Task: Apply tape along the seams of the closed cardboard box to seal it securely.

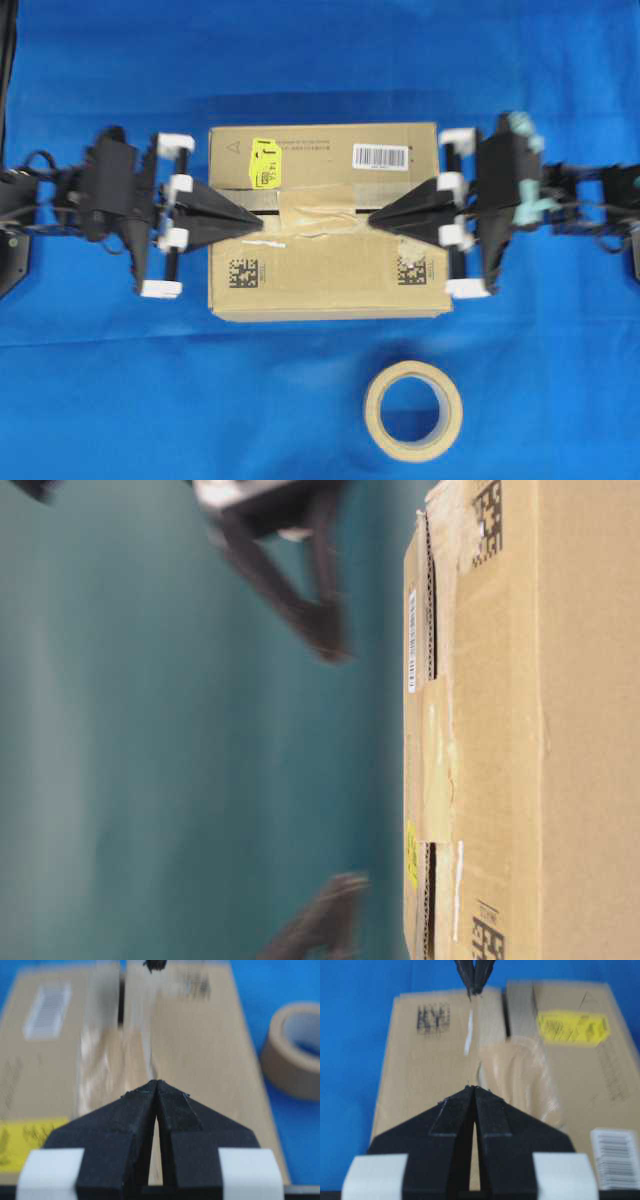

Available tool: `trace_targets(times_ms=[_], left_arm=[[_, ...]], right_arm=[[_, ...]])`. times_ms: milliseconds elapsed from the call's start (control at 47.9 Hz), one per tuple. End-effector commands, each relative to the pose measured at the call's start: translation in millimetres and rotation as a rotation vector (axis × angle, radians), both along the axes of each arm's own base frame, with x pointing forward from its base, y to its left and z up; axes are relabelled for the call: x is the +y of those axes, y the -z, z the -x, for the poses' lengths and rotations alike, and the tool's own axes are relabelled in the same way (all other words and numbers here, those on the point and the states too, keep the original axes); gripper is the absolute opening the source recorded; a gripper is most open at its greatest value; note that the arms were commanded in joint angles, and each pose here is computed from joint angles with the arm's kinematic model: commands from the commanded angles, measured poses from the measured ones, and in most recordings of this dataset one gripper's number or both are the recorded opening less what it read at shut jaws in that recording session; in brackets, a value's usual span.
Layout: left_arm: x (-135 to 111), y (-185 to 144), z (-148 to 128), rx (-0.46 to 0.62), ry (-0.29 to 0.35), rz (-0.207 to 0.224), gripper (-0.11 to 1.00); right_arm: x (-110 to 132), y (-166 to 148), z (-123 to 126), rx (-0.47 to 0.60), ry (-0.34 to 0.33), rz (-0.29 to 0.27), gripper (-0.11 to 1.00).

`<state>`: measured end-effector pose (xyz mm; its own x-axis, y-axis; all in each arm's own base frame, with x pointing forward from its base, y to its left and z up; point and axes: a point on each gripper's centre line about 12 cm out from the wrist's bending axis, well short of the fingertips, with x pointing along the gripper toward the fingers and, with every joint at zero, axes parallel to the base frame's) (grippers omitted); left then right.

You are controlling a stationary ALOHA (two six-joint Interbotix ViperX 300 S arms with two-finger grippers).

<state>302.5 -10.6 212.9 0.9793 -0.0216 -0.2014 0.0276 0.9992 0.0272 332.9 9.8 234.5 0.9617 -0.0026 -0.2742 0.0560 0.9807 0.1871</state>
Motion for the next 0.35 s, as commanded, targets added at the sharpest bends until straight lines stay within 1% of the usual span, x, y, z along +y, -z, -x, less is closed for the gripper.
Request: trace_targets(times_ms=[0, 104, 209, 334], left_arm=[[2, -30, 9, -0.08, 0.0, -0.014, 0.0], [5, -41, 29, -0.103, -0.008, -0.018, 0.0], [9, -43, 49, -0.108, -0.021, -0.014, 0.0], [9, -44, 74, -0.095, -0.021, -0.012, 0.0]], right_arm=[[-2, -28, 15, -0.057, -0.006, 0.016, -0.02], [-2, -38, 35, -0.077, -0.013, 0.025, -0.02], [-2, -41, 56, -0.081, -0.018, 0.022, -0.02], [-2, -38, 85, -0.051, -0.032, 0.019, -0.02]])
